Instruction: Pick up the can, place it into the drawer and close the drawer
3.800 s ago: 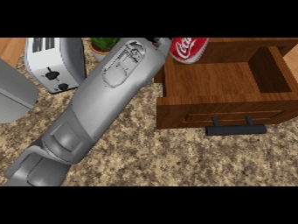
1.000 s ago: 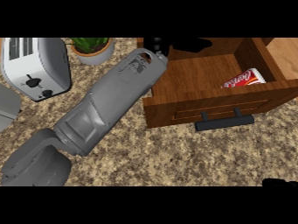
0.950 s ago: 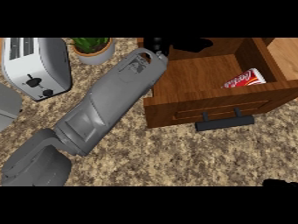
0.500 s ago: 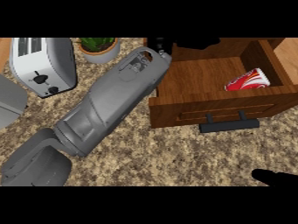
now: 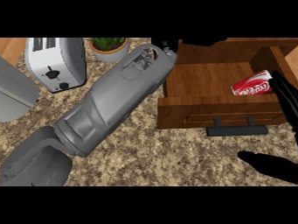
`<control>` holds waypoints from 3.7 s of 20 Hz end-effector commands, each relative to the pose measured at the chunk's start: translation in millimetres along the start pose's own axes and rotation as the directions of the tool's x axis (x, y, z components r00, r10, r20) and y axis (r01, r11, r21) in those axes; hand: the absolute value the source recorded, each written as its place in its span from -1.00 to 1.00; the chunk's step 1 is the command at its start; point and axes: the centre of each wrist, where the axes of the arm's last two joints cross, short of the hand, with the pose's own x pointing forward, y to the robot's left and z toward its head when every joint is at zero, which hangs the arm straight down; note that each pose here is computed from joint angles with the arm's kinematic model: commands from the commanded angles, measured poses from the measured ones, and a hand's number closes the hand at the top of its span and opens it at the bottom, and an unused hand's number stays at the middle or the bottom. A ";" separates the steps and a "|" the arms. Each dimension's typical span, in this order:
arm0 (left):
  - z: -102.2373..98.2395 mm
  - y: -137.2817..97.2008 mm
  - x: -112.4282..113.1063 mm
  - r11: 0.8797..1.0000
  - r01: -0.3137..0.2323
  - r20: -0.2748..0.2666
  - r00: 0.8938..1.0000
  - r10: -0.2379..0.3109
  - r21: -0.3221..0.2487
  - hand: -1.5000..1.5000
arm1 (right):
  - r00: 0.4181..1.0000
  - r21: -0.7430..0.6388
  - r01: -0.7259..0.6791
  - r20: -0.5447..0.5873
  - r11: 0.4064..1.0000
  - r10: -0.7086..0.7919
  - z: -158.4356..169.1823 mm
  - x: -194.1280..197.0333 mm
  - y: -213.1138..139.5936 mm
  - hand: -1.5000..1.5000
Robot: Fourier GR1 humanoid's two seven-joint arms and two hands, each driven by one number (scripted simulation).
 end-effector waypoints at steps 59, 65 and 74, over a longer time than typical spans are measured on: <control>48.5 166.7 -32.5 0.999 0.018 -0.069 0.997 -0.020 -0.029 -1.00 | 0.895 -0.128 -0.425 -0.208 0.896 0.395 -207.1 -79.7 131.4 -1.00; 52.6 181.3 -39.0 0.999 0.029 -0.074 0.997 -0.032 -0.046 -1.00 | 0.923 -0.138 -0.370 -0.170 0.919 0.346 -220.1 -77.7 114.3 -1.00; 55.3 187.6 -45.9 1.000 0.030 -0.080 0.996 -0.031 -0.009 -1.00 | 0.992 -0.256 -0.005 -0.121 0.967 -0.027 -234.2 -44.5 127.6 -1.00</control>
